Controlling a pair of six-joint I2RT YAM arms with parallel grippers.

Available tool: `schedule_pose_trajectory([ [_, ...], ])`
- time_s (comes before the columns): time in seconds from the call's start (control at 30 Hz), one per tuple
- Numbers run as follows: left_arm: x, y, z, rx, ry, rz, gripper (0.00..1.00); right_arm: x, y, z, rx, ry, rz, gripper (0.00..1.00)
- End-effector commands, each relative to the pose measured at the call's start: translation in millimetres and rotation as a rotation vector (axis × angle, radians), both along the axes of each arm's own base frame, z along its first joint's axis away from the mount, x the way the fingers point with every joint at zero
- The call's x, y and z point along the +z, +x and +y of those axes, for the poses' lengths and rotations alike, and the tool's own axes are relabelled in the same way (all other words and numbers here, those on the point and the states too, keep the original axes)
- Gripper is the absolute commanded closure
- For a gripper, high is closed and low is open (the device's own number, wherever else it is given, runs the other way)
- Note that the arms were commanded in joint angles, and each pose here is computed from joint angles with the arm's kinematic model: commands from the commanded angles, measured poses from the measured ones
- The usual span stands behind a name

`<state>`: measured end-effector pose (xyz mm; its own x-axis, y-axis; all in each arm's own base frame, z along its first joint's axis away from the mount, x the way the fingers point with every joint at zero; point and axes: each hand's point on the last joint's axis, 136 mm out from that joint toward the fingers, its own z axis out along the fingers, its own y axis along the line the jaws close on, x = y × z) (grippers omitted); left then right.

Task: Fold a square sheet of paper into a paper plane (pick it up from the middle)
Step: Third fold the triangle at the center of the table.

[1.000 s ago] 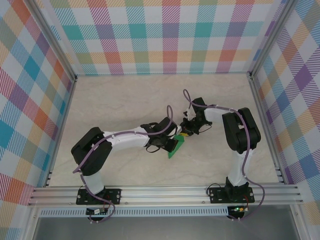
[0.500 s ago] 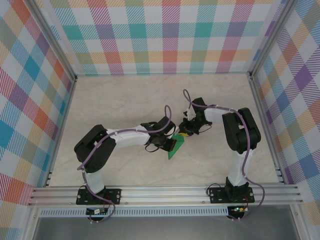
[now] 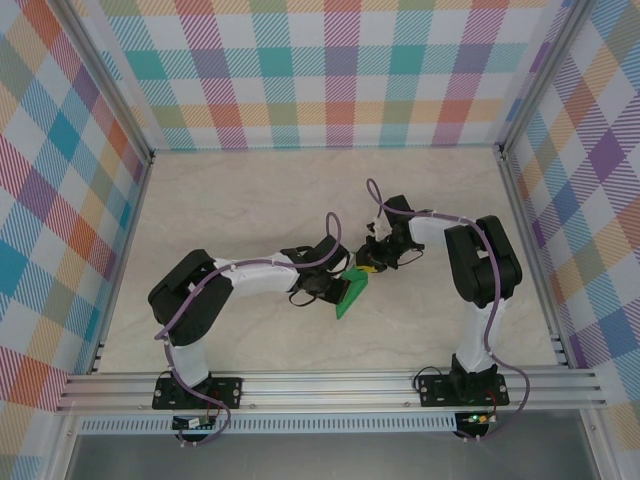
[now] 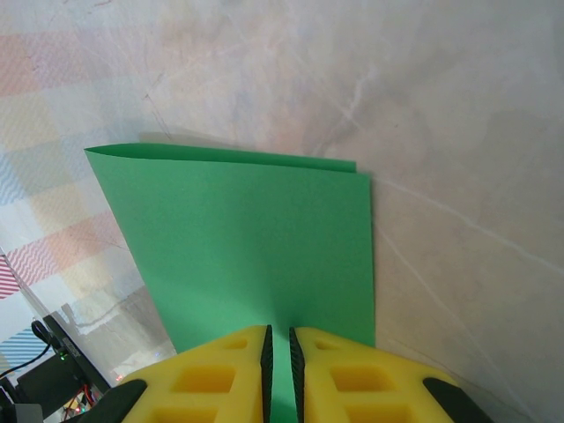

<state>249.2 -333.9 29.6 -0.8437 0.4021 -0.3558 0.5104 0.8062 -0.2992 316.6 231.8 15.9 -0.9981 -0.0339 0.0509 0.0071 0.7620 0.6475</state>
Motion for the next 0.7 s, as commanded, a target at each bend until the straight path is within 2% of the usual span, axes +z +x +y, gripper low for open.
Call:
schedule_pose_trajectory([
  [0.0,1.2,7.4,5.1,0.025,0.017,-0.025,0.95,-20.7,-21.6,-12.5,0.003,-0.082,0.069,0.83],
  [0.37,-2.2,8.3,-5.3,0.005,-0.029,-0.018,0.93,-24.1,-25.1,-14.6,-0.003,-0.09,0.078,0.82],
  [0.67,-7.1,-1.2,1.7,0.023,-0.023,0.022,0.93,-24.9,-25.5,-15.9,-0.006,-0.098,0.077,0.81],
])
